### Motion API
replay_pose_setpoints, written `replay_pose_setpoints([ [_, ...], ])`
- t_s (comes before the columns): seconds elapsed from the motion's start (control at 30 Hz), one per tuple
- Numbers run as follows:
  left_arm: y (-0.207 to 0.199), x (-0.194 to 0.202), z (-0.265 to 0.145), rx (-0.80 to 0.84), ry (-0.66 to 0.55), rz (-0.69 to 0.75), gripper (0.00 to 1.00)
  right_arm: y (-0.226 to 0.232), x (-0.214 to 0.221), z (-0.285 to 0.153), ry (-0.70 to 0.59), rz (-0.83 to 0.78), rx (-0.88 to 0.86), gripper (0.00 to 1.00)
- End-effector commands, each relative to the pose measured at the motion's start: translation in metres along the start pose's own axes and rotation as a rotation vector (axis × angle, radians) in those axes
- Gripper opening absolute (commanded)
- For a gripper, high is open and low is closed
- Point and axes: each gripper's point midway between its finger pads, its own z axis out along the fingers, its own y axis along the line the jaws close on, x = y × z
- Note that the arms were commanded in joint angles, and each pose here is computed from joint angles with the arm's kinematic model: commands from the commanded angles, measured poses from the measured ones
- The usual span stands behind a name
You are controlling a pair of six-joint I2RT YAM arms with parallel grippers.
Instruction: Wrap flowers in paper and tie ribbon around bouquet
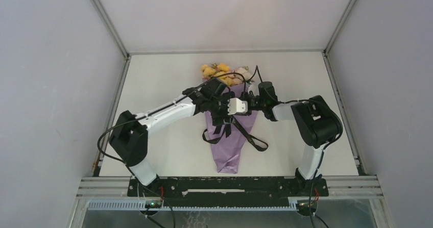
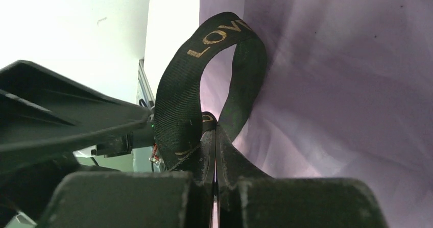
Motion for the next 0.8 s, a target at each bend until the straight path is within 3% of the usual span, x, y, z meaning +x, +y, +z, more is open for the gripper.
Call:
replay_pose_setpoints([
  [0.0, 0.020, -0.025, 0.016, -0.064, -0.099, 0.131, 0.86, 0.015, -0.013, 0.004, -0.025, -0.045, -0.045, 0.00],
  [0.17, 0.028, -0.012, 0.037, -0.100, -0.034, 0.124, 0.84, 0.019, -0.014, 0.004, -0.027, -0.044, -0.052, 0.00],
  [0.47, 0.022, 0.012, 0.045, -0.065, 0.066, 0.114, 0.61, 0.022, -0.018, -0.001, -0.040, -0.028, -0.046, 0.00],
  [0.63, 0.020, 0.006, 0.041, -0.054, 0.052, 0.086, 0.26, 0.022, -0.017, 0.000, -0.037, -0.024, -0.045, 0.00],
  [0.77, 0.013, -0.001, 0.032, -0.025, 0.027, 0.067, 0.01, 0.021, -0.018, -0.004, -0.042, -0.030, -0.027, 0.10],
])
